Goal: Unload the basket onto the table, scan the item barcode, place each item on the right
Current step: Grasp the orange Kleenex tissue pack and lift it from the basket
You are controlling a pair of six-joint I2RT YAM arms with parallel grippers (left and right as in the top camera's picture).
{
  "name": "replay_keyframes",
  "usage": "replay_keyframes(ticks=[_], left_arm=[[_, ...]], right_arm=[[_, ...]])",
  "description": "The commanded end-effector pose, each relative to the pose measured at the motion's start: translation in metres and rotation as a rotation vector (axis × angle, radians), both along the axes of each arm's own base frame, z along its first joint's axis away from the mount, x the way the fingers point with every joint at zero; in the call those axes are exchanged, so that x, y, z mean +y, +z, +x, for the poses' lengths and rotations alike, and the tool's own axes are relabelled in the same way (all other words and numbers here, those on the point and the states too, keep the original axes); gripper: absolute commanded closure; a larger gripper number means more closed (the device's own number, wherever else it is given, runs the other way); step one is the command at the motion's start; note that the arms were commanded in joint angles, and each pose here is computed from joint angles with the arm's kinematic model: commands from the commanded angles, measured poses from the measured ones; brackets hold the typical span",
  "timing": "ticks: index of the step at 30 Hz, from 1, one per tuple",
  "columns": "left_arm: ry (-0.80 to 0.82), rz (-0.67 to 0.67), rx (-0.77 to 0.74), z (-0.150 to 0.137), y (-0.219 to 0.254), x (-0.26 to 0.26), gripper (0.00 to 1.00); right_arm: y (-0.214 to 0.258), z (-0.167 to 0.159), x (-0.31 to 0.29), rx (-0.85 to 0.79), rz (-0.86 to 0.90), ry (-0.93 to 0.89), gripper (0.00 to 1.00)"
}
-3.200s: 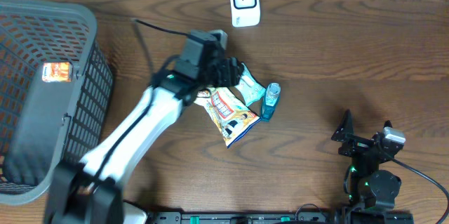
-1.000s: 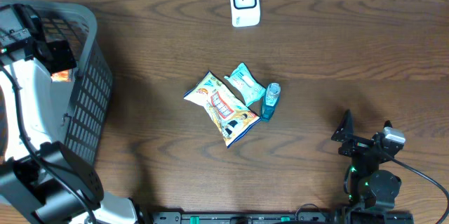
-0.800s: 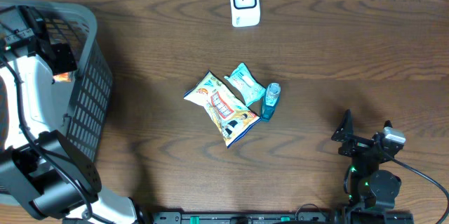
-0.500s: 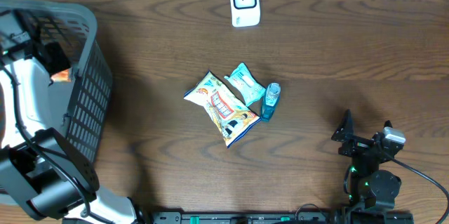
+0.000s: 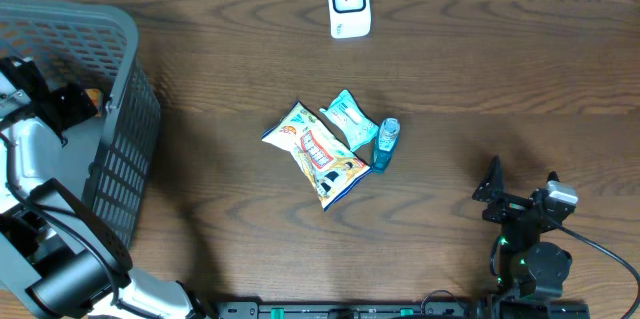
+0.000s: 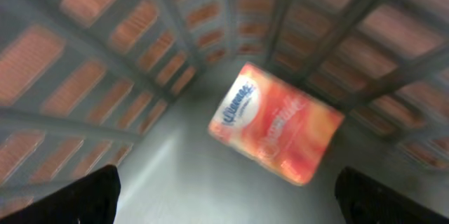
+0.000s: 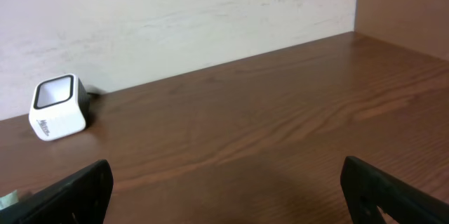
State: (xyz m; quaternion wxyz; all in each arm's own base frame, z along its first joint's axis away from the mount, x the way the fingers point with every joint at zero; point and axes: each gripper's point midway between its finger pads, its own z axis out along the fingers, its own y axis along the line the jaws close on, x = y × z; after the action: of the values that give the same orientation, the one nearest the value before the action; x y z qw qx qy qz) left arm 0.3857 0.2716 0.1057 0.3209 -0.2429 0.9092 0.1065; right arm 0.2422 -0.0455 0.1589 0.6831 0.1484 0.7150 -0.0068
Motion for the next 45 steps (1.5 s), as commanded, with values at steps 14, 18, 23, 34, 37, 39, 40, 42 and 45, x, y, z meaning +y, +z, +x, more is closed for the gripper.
replay_keyframes(ticks=[14,18,23,34,37,39,40,42,45], left_arm=[[-0.211,0.039,0.071,0.017,-0.041,-0.009,0.02],[-0.221,0.002,0.115,0.016,-0.072,-0.011,0.02],[-0.220,-0.006,0.124,0.019,-0.092,-0.008,0.02],[-0.219,-0.002,0.121,0.024,-0.108,-0.005,0.08],[-0.217,0.001,0.122,0.024,-0.107,-0.004,0.30],[-0.217,-0.001,0.124,0.023,-0.106,-0.005,0.33],[-0.217,-0.002,0.124,0.023,-0.105,-0.005,0.34],[-0.217,0.002,0.121,0.023,-0.101,-0.005,0.37],[-0.213,0.012,0.106,0.024,-0.089,-0.004,0.39]], right_arm=[[0.000,-0.001,-0.001,0.000,-0.008,-0.006,0.01],[0.000,-0.001,-0.001,0.000,-0.007,-0.006,0.01],[0.000,-0.001,-0.002,0.000,-0.008,-0.006,0.01],[0.000,-0.001,-0.001,0.000,-0.007,-0.006,0.01],[0.000,-0.001,-0.002,0.000,-0.007,-0.006,0.01],[0.000,-0.001,-0.002,0.000,-0.007,-0.006,0.01],[0.000,-0.001,-0.001,0.000,-0.007,-0.006,0.01],[0.000,-0.001,-0.002,0.000,-0.007,-0.006,0.01],[0.000,-0.001,-0.002,0.000,-0.007,-0.006,0.01]])
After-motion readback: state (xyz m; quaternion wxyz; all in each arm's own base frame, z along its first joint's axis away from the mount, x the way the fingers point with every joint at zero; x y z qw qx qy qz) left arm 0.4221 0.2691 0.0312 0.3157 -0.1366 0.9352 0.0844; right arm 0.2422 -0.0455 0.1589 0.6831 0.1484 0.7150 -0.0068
